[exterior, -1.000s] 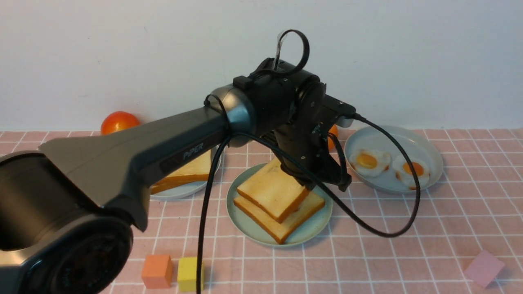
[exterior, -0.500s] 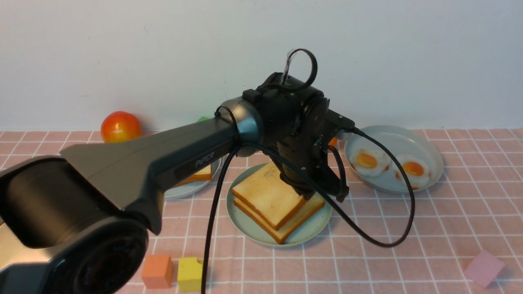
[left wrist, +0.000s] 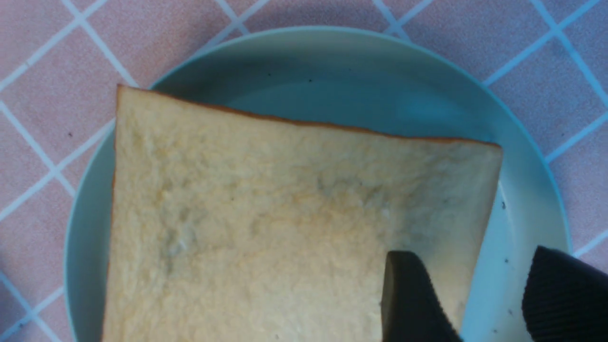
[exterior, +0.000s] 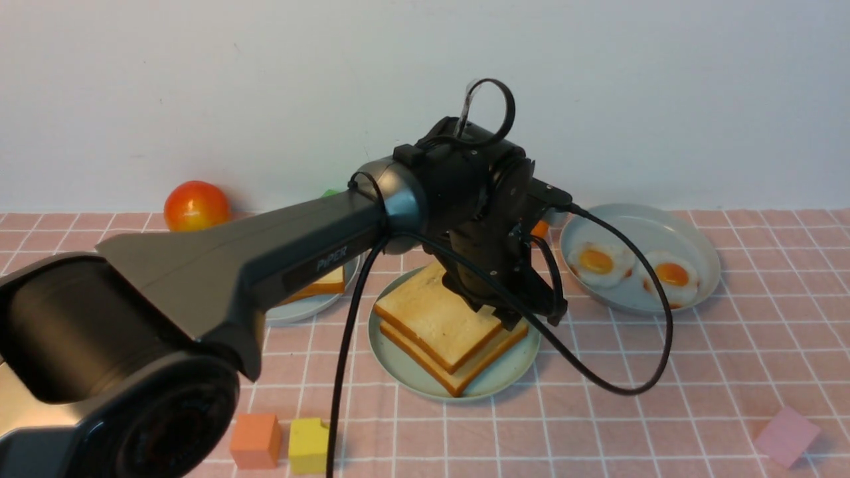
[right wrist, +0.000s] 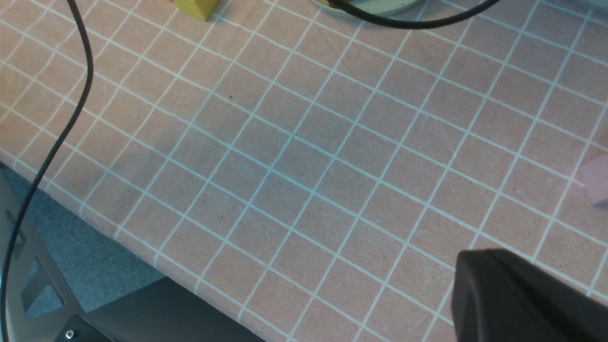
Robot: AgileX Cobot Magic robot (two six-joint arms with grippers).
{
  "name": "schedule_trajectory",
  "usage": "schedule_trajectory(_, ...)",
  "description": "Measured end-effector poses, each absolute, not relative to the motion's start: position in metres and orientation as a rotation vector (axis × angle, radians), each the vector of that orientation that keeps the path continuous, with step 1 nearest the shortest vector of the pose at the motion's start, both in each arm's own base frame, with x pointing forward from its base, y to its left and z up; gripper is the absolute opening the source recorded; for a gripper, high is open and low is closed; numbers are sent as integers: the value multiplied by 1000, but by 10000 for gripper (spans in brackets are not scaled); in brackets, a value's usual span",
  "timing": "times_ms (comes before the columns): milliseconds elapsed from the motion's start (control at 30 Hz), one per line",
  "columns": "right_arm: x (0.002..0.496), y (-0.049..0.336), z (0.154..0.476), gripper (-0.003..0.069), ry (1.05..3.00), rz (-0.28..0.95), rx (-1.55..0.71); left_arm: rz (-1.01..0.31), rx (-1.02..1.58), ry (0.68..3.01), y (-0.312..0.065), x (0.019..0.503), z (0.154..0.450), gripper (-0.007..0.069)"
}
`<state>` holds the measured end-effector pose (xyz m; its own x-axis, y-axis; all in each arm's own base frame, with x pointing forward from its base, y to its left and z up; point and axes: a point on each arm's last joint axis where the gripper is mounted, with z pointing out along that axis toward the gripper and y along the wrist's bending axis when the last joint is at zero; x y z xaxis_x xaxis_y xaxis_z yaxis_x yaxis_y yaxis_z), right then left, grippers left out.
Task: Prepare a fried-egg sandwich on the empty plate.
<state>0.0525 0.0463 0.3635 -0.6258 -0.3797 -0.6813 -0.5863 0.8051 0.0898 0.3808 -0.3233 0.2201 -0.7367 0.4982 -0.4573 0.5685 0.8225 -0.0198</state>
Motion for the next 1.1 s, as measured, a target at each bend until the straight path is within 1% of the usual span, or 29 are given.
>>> schedule_trajectory(67, 52, 46, 363, 22, 2316, 400, -710, -233, 786, 2557, -321, 377, 233, 362)
schedule_trajectory(133, 53, 46, 363, 23, 2317, 399, -711, -258, 772, 2523, -316, 371, 259, 330)
schedule_trajectory(167, 53, 46, 363, 24, 2317, 399, -711, -261, 770, 2517, -316, 371, 262, 324)
schedule_trajectory(233, 53, 46, 363, 25, 2317, 399, -711, -317, 738, 2431, -303, 355, 315, 220)
schedule_trajectory(267, 53, 46, 363, 25, 2317, 399, -711, -327, 733, 2416, -301, 352, 323, 211)
schedule_trajectory(300, 53, 46, 363, 25, 2316, 400, -710, -345, 723, 2390, -296, 346, 340, 178)
schedule_trajectory(333, 53, 46, 363, 25, 2316, 400, -710, -377, 707, 2348, -286, 333, 368, 106)
schedule_trajectory(367, 53, 46, 363, 25, 2316, 400, -710, -405, 697, 2315, -277, 321, 390, 60)
schedule_trajectory(400, 53, 46, 363, 25, 2316, 400, -710, -420, 692, 2295, -270, 313, 404, 25)
schedule_trajectory(433, 53, 46, 363, 25, 2316, 400, -710, -424, 692, 2290, -269, 311, 407, 18)
schedule_trajectory(500, 53, 46, 363, 25, 2315, 399, -711, -467, 688, 2232, -247, 283, 440, 12)
schedule_trajectory(600, 53, 46, 363, 27, 2315, 399, -711, -499, 695, 2220, -229, 258, 450, 12)
schedule_trajectory(700, 53, 46, 363, 28, 2315, 399, -711, -529, 690, 2214, -208, 231, 446, 12)
schedule_trajectory(800, 53, 46, 363, 31, 2314, 400, -711, -549, 668, 2180, -180, 199, 429, 12)
schedule_trajectory(867, 53, 46, 363, 31, 2314, 400, -711, -570, 644, 2121, -164, 181, 425, 12)
schedule_trajectory(967, 53, 46, 363, 31, 2314, 400, -711, -617, 604, 2059, -143, 156, 408, 12)
schedule_trajectory(1000, 53, 46, 363, 31, 2314, 400, -711, -621, 601, 2056, -142, 154, 406, 12)
schedule_trajectory(1033, 53, 46, 363, 31, 2314, 400, -711, -638, 589, 2045, -137, 148, 399, 12)
schedule_trajectory(1100, 53, 46, 363, 31, 2314, 400, -711, -689, 553, 2025, -122, 129, 371, 12)
